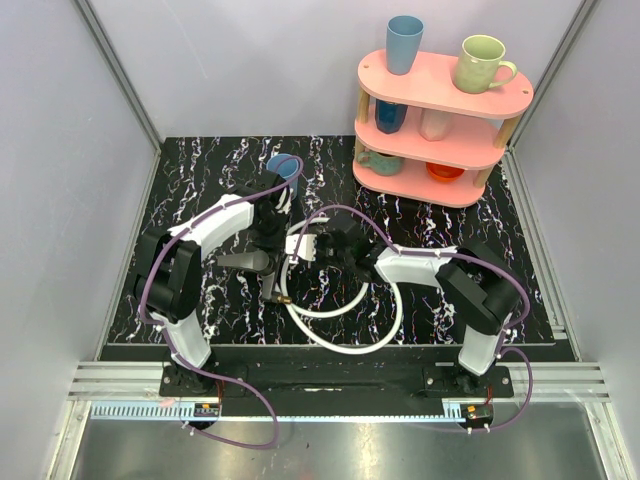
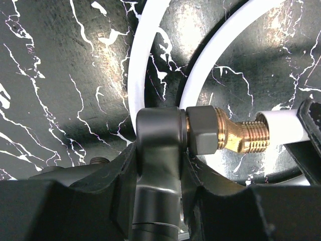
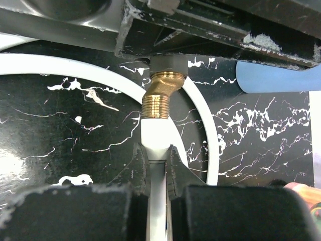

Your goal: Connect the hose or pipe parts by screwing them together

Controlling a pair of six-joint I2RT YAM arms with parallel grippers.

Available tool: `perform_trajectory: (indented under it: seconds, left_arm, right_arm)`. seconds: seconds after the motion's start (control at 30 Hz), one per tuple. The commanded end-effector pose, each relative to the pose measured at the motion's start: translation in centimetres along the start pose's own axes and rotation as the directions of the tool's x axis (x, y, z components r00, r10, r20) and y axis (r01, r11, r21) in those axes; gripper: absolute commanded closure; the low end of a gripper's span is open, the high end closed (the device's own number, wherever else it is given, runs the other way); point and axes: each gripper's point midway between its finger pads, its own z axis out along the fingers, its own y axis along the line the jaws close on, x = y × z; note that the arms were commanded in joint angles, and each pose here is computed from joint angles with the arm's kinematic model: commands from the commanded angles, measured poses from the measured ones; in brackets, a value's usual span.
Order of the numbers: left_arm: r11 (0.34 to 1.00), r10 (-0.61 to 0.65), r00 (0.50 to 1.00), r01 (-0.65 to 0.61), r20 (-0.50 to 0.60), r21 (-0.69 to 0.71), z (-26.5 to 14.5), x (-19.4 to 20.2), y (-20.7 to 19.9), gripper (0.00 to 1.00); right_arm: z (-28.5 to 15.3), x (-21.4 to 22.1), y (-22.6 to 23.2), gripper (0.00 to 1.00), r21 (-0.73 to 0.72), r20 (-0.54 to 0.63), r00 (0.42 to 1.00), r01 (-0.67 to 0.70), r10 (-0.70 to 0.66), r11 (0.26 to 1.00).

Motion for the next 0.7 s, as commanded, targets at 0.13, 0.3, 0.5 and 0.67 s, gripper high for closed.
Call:
perform_trajectory:
  seconds: [0.13,0.3,0.5,0.67]
  left_arm:
    - [0.994,0.032,0.997,-0.038,0.065,0.105,-2.3,-1.1,-2.5,1.00]
    - [0.994,0.035,0.998,-0.041,0.061,0.101,-2.1,-1.0,-2.4,1.00]
    - [0.996,0.030,0.998,-0.034,0.054,0.088,-1.8,-1.0,-2.2,1.00]
    - [0.996,0.029,0.998,-0.033,0.049,0.079,-1.6,-1.0,-2.0,1.00]
  right_arm:
    - [0.5,-2.4,-3.8,1.00,0.114,0.052,0.998,-0.036,0.031,0.993]
    - [0.1,-3.0,-3.5,1.00,0.100,0.079,0.997,-0.027,0.019,0.995]
    - [-0.5,-3.7,-3.2,1.00,0.090,0.116,0.993,-0.023,0.012,0.996]
    - [-0.6,-4.0,-3.1,1.00,0.085,0.129,0.992,-0.025,0.014,0.996]
